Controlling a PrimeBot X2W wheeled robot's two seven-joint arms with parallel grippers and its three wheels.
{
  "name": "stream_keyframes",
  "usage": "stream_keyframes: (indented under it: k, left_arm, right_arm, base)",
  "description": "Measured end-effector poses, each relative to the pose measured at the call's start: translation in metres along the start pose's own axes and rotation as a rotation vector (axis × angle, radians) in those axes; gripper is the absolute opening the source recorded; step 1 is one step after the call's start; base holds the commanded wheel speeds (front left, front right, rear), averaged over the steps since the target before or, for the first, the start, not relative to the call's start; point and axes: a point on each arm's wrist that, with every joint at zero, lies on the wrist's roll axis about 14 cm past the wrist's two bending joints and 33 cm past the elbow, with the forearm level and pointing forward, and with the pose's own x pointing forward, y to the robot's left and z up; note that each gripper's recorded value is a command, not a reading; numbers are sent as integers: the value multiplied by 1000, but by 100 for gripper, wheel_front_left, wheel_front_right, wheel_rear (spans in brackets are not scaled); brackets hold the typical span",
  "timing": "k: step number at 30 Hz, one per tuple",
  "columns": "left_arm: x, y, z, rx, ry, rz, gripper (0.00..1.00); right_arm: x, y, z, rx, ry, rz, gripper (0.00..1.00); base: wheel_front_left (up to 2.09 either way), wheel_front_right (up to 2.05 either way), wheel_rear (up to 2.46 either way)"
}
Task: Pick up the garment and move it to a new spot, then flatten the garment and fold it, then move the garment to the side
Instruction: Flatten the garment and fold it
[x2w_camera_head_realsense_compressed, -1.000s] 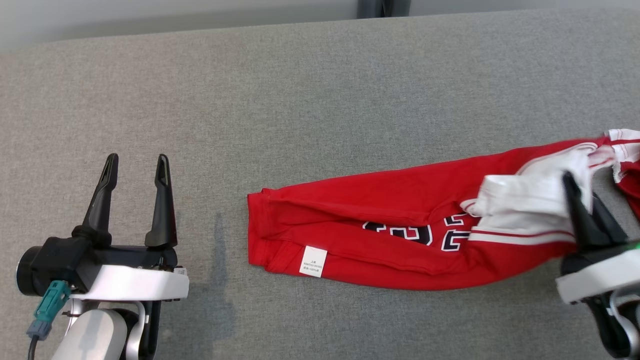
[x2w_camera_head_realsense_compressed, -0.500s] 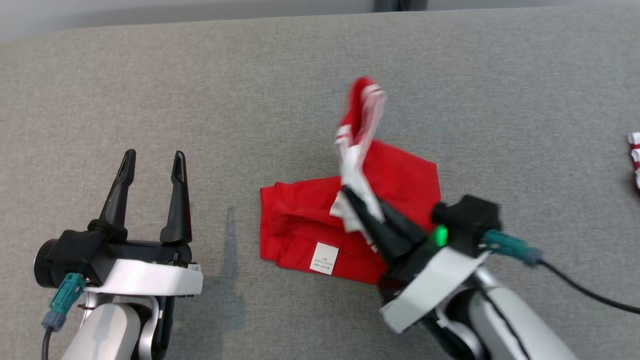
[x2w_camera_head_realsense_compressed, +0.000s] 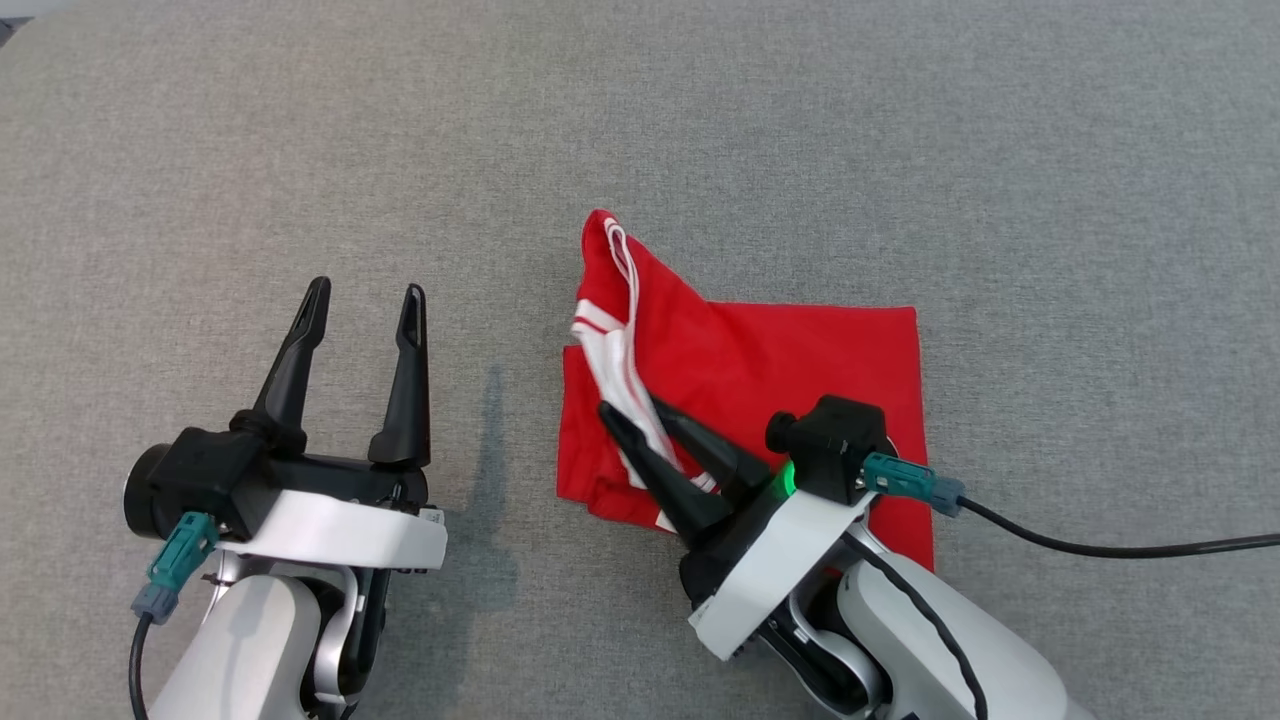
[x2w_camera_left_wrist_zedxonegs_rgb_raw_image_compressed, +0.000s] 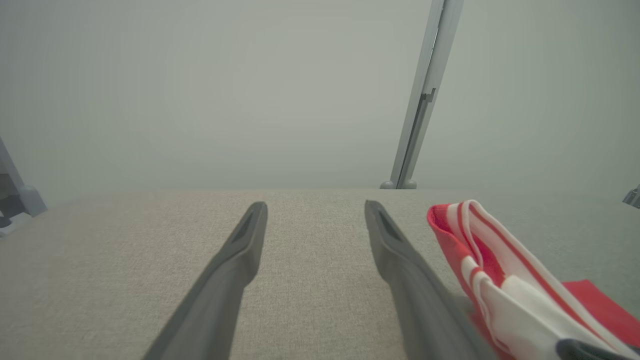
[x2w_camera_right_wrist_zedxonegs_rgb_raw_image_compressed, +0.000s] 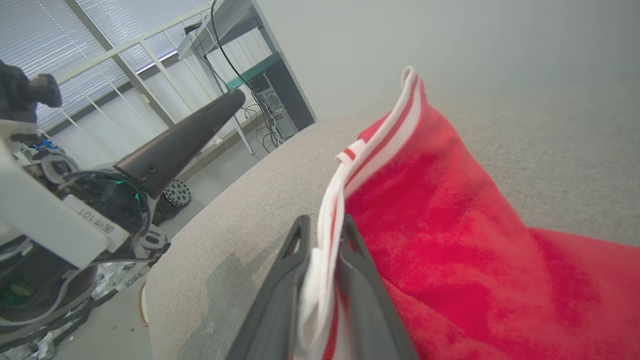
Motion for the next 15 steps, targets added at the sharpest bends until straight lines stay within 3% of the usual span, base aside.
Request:
stream_keyframes:
  k: [5,9,15]
  left_arm:
    - [5,-4,-3,7,3,-18,100]
    - [8,-6,-2,6,-4,-23,100]
    - [9,-8,3,12,-20,-31,100]
  right_arm:
    - [4,8,28,5,-114,33,100]
    - [-4,11,74,19,-269,33,100]
    - [-58,-50,129,-122,-427,-177,100]
  base:
    - [0,0,0]
    - [0,0,0]
    - [0,0,0]
